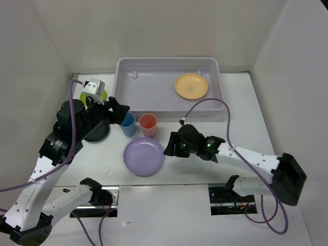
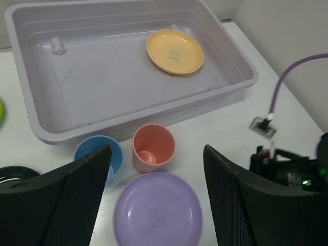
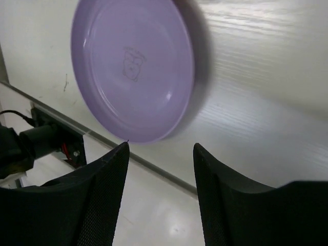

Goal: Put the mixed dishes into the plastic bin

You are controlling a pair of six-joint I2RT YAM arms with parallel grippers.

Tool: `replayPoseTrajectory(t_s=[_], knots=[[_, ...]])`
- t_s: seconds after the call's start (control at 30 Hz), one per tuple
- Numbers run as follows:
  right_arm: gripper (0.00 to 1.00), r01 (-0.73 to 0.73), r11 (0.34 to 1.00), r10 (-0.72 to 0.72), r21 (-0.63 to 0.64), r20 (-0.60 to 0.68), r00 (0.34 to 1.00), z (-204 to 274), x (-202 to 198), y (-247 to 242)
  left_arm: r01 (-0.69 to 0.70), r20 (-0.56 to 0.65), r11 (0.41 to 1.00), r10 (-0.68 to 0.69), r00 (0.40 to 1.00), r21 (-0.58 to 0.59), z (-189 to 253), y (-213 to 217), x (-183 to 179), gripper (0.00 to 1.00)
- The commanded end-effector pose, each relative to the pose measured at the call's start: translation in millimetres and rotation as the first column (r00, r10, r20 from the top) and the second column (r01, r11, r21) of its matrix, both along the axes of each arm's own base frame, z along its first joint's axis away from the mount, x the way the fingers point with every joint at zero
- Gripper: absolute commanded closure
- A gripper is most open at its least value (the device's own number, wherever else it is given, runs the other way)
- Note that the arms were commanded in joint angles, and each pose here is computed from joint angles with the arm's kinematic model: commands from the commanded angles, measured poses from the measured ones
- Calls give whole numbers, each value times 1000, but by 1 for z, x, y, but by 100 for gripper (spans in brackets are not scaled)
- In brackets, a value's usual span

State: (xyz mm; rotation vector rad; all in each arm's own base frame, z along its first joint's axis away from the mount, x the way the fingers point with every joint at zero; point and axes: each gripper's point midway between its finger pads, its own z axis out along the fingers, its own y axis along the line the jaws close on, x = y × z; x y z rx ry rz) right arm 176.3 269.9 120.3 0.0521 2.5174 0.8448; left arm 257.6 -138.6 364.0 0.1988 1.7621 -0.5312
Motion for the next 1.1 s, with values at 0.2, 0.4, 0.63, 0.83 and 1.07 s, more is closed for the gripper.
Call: replayPoseTrajectory(t_s=[0.2, 0.4, 0.63, 0.83, 1.07], knots=[[45, -52, 998, 51, -35, -37, 998, -58, -4, 83, -34, 52, 999, 36, 998, -37, 19, 9, -6, 21], [48, -40, 998, 37, -47, -64, 997, -82, -5, 97, -43, 54, 998, 45, 998, -37, 20, 12, -8, 21], [68, 106, 994, -109, -40, -75, 991, -92, 6, 95, -42, 58, 999, 44, 997, -29, 19, 12, -8, 21], [100, 122, 990, -128, -75, -74, 989, -91, 4, 83, -61, 63, 998, 62, 996, -19, 19, 16, -7, 21], [100, -14, 995, 6, -98, -81, 997, -62, -19, 80, -61, 63, 998, 62, 996, -19, 19, 16, -7, 21]])
